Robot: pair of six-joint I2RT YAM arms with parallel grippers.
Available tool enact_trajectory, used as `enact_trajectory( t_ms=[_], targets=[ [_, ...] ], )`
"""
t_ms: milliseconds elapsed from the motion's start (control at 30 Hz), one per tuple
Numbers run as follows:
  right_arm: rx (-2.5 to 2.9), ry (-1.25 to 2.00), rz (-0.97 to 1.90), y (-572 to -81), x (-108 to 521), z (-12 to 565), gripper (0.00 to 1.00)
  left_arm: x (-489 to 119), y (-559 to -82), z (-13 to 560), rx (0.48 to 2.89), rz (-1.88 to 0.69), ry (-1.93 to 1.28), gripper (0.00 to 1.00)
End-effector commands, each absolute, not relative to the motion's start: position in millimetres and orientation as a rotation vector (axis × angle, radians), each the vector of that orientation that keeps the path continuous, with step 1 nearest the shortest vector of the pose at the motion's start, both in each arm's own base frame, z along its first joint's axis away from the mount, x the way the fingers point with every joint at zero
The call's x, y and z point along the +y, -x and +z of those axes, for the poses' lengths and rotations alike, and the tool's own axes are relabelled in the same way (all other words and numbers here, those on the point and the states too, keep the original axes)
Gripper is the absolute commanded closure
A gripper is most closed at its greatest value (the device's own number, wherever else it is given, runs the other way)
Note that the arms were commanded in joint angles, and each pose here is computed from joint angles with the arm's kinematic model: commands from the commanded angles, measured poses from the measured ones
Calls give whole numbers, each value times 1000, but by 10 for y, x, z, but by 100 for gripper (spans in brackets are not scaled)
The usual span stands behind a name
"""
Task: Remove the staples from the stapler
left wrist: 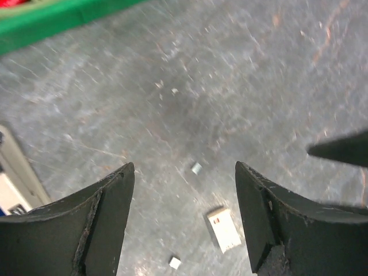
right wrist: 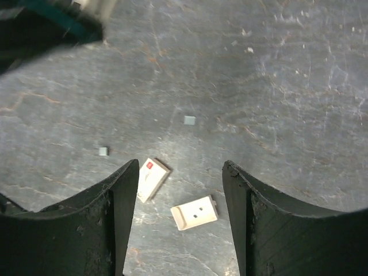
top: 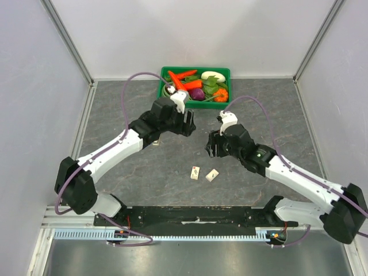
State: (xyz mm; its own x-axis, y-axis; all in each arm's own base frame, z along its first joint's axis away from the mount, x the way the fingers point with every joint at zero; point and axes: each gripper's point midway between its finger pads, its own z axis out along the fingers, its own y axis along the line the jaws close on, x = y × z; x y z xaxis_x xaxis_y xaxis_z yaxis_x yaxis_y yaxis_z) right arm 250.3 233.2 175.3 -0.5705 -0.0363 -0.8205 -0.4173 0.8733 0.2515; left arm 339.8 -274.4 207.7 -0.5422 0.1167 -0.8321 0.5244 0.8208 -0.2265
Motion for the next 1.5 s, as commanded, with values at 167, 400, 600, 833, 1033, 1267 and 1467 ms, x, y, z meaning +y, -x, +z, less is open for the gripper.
enact_trajectory(
  t_ms=[167, 400, 600, 833, 1033, 1267, 1467],
  targets=[
    [2307, 360, 475, -2717, 2579, 1224, 37, -2644, -2738, 2218, 2017, -699, -427, 25],
    [2381, 379, 369, -2900, 2743, 866, 39, -2433, -2399, 2129, 2015, -753, -395, 28],
    [2422, 374, 290, -3018, 2834, 627, 40, -2422, -2178, 2124, 2010, -852, -403, 30],
    [2465, 388, 172, -3098, 2918, 365, 41, -2380, -2101, 2149, 1988, -869, -410, 30],
    [2483, 377, 123, -3117, 2904, 245, 43, -2375, -2077, 2120, 1988, -880, -411, 30],
    [2486, 375, 91, -3117, 2889, 202, 49, -2375, -2058, 2148, 1979, -888, -416, 30],
    [2488, 378, 78, -3100, 2870, 200, 57, -2380, -2053, 2133, 1983, -888, -420, 30]
  ],
)
